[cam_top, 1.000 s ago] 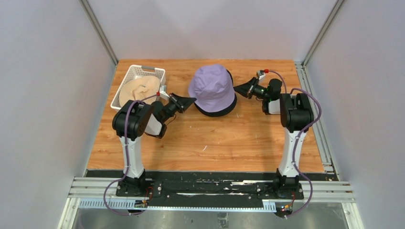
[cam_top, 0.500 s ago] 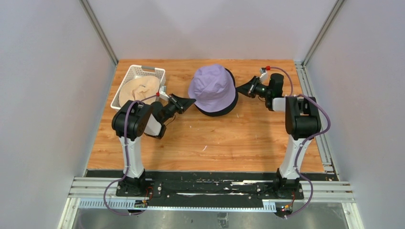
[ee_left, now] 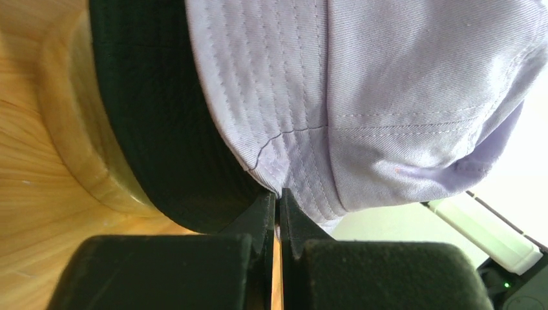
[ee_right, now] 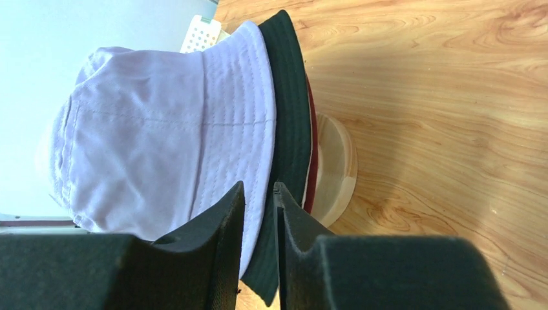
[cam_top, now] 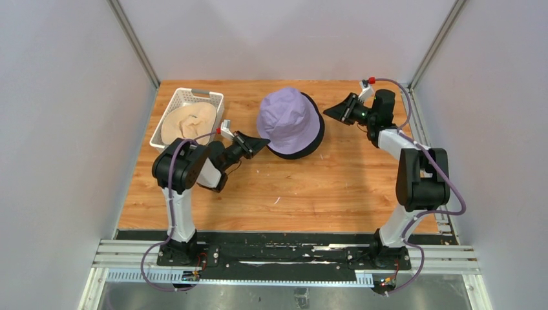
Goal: Stack the hats
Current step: Stack the hat on the hat.
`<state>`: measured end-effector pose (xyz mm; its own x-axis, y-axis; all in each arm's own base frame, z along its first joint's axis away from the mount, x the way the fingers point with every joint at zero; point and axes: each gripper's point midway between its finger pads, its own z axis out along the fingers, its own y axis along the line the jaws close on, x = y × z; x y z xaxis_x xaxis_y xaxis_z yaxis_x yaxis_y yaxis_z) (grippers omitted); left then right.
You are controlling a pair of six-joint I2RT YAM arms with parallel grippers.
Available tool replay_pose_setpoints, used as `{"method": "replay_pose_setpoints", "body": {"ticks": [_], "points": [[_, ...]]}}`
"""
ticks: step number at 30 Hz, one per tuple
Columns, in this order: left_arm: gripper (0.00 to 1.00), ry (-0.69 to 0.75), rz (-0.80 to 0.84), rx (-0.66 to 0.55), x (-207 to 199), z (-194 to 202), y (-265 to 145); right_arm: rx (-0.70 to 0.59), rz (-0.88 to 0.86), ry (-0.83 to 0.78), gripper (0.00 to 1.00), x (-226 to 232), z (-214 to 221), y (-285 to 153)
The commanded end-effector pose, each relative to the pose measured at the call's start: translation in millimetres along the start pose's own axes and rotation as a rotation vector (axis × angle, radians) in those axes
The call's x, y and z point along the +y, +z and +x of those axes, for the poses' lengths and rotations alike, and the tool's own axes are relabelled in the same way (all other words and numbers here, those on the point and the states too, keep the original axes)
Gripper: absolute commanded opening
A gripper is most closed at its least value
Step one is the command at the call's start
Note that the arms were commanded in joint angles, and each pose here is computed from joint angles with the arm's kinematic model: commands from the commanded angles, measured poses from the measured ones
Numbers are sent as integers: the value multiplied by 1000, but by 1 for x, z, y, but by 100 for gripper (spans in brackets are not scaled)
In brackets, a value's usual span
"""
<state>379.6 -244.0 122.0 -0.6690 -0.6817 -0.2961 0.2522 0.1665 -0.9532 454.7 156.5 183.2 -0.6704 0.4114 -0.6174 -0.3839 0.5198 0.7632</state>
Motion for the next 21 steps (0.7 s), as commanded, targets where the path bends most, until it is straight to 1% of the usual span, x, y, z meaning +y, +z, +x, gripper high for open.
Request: {"method": "replay_pose_setpoints", "body": {"ticks": [1, 5, 11, 19, 21], "points": [[0, 35, 62, 44, -22, 22, 3, -2, 36, -41, 24, 3, -3, -9], [3, 34, 83, 59, -34, 35, 6, -7, 39, -56, 23, 8, -7, -12], [6, 35, 105, 51, -52, 50, 5, -16, 45, -73, 23, 14, -8, -18], [12, 50, 93, 116, -59, 94, 16, -29, 59, -108, 24, 27, -14, -29], [14, 46, 92, 123, -59, 101, 16, -39, 69, -121, 27, 30, -17, -33]]}}
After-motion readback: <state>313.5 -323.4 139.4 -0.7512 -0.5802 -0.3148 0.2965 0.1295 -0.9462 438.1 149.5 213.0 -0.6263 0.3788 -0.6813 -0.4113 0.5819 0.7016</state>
